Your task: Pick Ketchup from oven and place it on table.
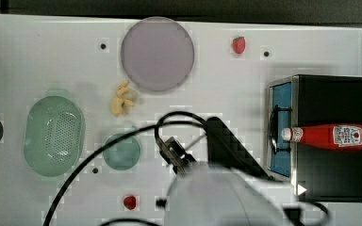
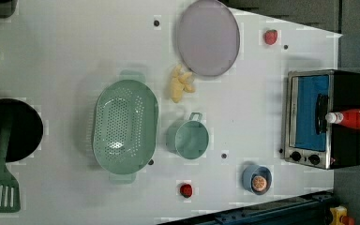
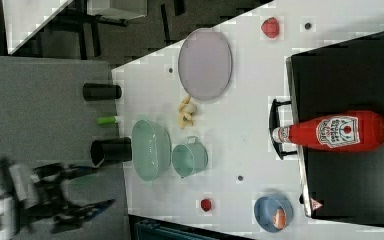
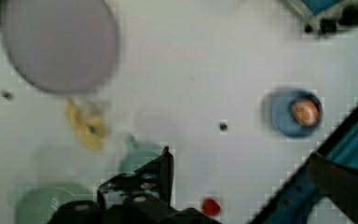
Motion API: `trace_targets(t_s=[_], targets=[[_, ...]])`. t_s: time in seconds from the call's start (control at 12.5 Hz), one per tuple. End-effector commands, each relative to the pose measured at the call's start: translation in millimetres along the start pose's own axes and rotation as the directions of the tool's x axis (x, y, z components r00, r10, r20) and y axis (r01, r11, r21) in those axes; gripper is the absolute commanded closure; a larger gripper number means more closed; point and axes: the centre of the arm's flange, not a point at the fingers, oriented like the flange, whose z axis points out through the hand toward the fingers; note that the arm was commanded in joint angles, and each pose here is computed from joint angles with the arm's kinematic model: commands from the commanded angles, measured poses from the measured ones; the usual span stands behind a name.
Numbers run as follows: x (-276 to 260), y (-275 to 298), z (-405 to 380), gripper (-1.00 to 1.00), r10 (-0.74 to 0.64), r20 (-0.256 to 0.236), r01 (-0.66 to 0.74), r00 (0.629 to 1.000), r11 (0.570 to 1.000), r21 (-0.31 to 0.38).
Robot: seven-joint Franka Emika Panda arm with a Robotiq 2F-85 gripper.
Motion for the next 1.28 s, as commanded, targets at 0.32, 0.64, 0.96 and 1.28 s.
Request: trace_targets(t_s=[0.32,0.64,0.96,1.28], targets=[[95,66,47,-1.0,0.202,0.095,-0.2,0.975,0.979,-0.035],[165,118,81,-1.0,0.36,0.088,-0.362,0.929,0.932,-0.001],[225,151,130,-1.0,0.475,0.031,-0.475,0.88,0.88,0.006],[277,186,184,-1.0,0.564,-0.068,-0.565,0.823,0.825,0.001]])
